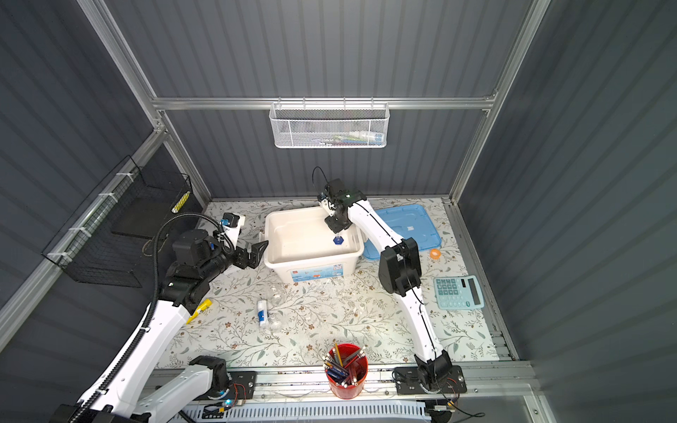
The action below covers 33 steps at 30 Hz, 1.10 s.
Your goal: Organize the chemistry lab equipment
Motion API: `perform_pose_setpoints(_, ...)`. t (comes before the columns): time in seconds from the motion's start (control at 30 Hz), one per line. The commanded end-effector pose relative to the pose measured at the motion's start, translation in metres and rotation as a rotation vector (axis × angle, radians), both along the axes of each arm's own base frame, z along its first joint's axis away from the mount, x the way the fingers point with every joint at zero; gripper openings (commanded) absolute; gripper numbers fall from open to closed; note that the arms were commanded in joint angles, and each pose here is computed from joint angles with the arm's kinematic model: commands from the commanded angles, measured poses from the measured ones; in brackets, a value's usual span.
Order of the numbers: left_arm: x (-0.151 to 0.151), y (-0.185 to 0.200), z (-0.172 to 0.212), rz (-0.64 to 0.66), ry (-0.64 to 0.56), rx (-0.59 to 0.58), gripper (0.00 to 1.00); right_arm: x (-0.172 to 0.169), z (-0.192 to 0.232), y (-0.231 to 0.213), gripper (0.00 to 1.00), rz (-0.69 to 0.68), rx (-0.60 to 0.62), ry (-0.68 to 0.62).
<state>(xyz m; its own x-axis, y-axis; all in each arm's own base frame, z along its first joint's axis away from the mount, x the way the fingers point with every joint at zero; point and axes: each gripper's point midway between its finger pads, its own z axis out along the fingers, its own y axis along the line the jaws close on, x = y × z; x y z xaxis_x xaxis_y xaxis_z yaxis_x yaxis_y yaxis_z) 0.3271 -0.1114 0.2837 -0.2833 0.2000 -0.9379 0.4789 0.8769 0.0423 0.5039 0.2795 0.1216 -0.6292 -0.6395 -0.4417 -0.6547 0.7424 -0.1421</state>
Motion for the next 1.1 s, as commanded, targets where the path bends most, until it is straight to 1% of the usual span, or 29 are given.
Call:
perform_pose_setpoints(0.0,-0.002,0.003,0.007,0.006,-0.019,0.013,1.00,-0.003,0.023,-0.009,0.27,-0.005,-0.006,-0.029)
perform_pose_setpoints(0.8,-0.004,0.003,0.011,0.004,-0.032,0.009,1.00,-0.003,0.055,-0.018,0.32,-0.010,-0.021,-0.093)
perform_pose_setpoints(1.07,-0.006,0.006,0.011,0.017,-0.020,0.012,1.00,-0.007,0.087,-0.019,0.34,-0.010,0.017,-0.145)
